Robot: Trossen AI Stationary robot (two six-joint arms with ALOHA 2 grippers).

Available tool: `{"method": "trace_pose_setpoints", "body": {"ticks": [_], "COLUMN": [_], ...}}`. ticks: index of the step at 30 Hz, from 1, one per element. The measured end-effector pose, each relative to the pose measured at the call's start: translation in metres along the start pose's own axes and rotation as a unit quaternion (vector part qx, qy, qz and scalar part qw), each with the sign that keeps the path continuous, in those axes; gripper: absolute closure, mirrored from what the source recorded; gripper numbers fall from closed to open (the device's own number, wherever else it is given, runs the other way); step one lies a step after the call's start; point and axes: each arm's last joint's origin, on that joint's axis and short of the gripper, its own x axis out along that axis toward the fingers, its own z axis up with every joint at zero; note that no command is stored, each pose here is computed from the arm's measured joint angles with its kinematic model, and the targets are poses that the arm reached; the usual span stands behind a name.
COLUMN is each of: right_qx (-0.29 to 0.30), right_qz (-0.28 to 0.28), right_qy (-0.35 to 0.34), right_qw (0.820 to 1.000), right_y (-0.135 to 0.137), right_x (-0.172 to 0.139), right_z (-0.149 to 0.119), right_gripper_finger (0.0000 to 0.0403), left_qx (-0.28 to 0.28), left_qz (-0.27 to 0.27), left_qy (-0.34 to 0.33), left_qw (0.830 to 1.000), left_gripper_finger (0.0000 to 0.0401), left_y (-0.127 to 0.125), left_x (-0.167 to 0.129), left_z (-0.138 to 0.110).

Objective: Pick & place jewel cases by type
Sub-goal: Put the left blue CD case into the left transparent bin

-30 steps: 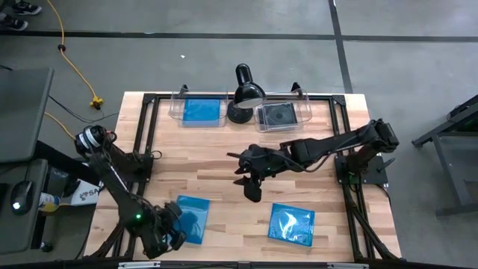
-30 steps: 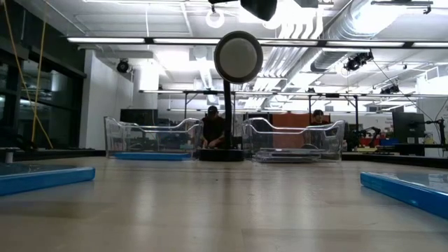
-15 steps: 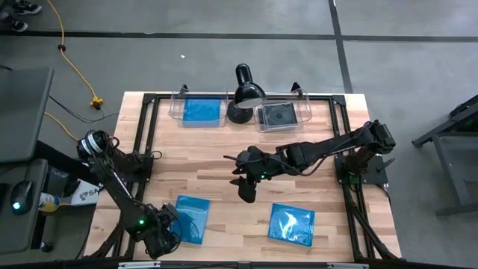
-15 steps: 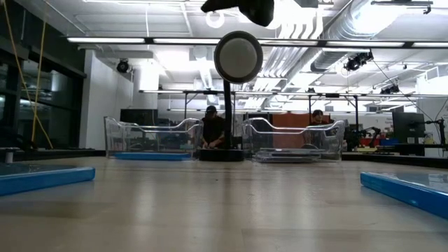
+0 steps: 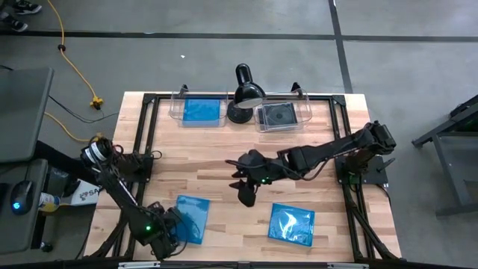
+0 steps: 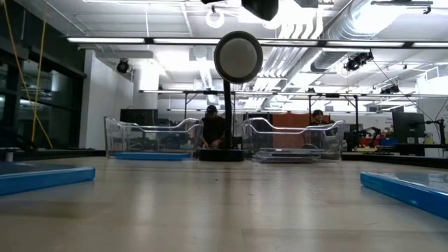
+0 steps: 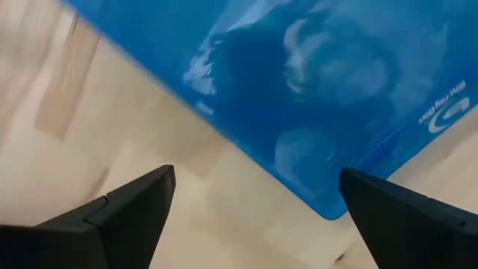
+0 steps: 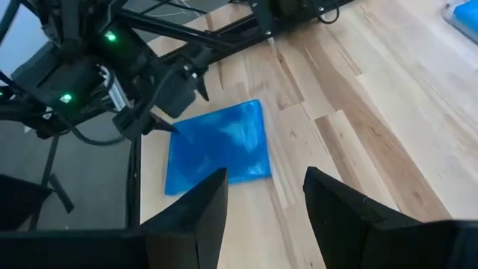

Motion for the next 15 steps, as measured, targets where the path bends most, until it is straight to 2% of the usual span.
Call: {"method": "trace_pose_setpoints", "body": {"ticks": [4, 15], "right_qx": [-0.003, -0.001], "right_qz": [0.003, 0.009], "right_qy": [0.002, 0.007], "right_qw": [1.000, 1.000], "right_y": [0.003, 0.010], "right_x": [-0.001, -0.002], "right_z": [-0.002, -0.007], "right_gripper_finger": [0.0242, 0.0242], "left_qx": [0.086, 0.182], "left_qz": [0.011, 0.083], "left_qy": [-0.008, -0.063], "left_qw": [0.996, 0.978], "left_gripper_finger": [0.0022, 0.0022], "left_y": [0.003, 0.029], "left_x": [0.002, 0.008], "left_z": [0.023, 0.106]}}
